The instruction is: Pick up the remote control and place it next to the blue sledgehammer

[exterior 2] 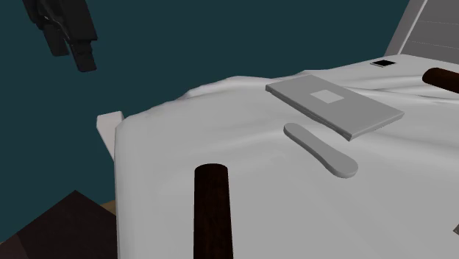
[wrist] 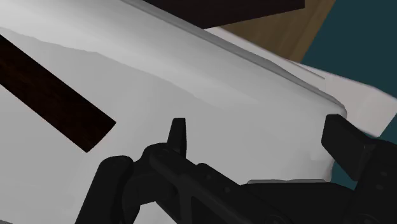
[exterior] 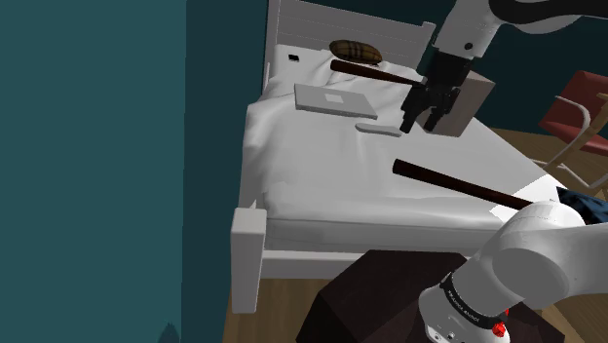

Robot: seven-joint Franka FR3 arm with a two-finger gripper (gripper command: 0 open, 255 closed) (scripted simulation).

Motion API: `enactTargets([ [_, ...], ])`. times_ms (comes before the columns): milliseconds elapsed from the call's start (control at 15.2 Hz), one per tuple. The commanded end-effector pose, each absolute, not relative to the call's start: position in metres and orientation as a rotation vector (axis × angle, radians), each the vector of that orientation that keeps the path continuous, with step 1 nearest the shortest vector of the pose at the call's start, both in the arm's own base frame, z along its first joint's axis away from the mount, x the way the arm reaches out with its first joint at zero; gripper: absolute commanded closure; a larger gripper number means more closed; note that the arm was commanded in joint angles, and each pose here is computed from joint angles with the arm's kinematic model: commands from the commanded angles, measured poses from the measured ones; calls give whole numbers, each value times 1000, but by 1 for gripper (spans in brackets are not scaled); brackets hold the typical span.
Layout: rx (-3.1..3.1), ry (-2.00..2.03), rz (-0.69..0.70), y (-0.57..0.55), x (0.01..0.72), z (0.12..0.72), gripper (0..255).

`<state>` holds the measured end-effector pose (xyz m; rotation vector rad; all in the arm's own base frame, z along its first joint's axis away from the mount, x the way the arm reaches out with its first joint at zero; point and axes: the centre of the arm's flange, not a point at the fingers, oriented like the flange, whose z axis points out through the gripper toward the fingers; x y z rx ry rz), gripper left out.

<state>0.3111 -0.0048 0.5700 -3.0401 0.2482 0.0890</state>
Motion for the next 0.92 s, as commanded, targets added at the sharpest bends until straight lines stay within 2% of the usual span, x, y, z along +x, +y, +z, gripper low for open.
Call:
enactTargets([
  [0, -3040, 248, 89, -5, 311, 570, 0],
  [858, -3073, -271, 64, -150, 347, 501, 0],
])
